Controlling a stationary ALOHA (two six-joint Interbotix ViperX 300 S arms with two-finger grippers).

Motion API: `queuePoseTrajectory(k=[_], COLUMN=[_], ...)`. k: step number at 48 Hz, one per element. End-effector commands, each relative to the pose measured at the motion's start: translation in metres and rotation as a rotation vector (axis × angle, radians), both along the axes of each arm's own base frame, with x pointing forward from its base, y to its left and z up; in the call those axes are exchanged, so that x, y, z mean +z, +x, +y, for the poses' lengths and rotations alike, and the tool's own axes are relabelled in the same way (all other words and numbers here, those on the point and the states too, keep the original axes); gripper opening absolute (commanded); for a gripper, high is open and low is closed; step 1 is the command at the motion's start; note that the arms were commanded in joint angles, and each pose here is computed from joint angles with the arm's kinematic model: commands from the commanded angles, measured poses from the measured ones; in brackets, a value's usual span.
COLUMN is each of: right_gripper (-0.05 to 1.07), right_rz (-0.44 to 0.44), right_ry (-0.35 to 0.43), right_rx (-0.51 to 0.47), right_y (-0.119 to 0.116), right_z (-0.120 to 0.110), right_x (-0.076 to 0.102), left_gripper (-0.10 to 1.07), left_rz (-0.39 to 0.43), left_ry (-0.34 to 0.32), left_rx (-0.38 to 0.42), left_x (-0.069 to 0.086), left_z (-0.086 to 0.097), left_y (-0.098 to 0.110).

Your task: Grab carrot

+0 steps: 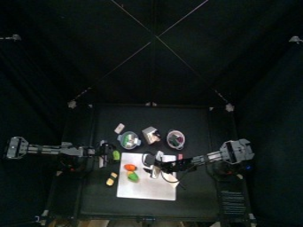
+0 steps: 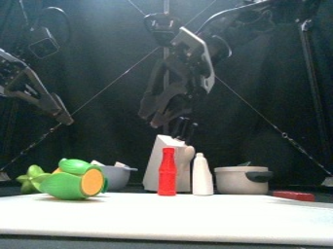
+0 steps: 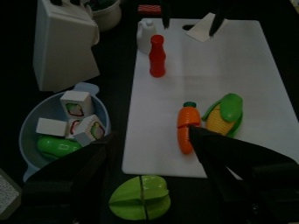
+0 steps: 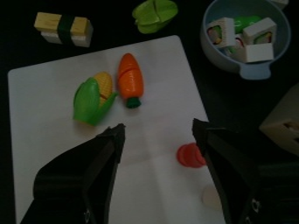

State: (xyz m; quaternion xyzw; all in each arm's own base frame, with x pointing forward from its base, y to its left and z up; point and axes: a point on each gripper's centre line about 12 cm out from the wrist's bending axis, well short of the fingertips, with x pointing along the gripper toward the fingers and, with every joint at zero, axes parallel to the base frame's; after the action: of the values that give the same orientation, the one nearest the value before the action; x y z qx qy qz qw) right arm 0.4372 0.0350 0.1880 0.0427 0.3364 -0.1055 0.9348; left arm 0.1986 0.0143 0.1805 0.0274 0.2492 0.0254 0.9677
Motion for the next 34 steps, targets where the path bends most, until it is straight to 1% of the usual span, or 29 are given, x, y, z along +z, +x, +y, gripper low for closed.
queuePoseTrajectory(k=[1,13,24,34], right_gripper=[0.93,0.93,0.93,0.93], right_rz=[-0.046,-0.036,-0.029,-0.013], right_ry=[-0.006,-0.022,-0.024,-0.032], right_rx=[0.014,0.019,0.015,0.017], right_y=[0.017,0.045,0.059,0.068], right_z=[0.003,0.005,0.005,0.005], right_x=[0.012,-0.004,-0.015,-0.028], left_gripper=[0.98,0.98,0.98,0.98], left_rz=[-0.019,-0.014,-0.014,-0.014], left_ry=[0.007,0.021,0.021,0.021], left_rx=[0.001,-0.007,-0.007,-0.006], left_x=[0.005,0.004,0.004,0.004], left_z=[0.001,0.001,0.001,0.001], left_y=[0.003,0.003,0.002,0.002])
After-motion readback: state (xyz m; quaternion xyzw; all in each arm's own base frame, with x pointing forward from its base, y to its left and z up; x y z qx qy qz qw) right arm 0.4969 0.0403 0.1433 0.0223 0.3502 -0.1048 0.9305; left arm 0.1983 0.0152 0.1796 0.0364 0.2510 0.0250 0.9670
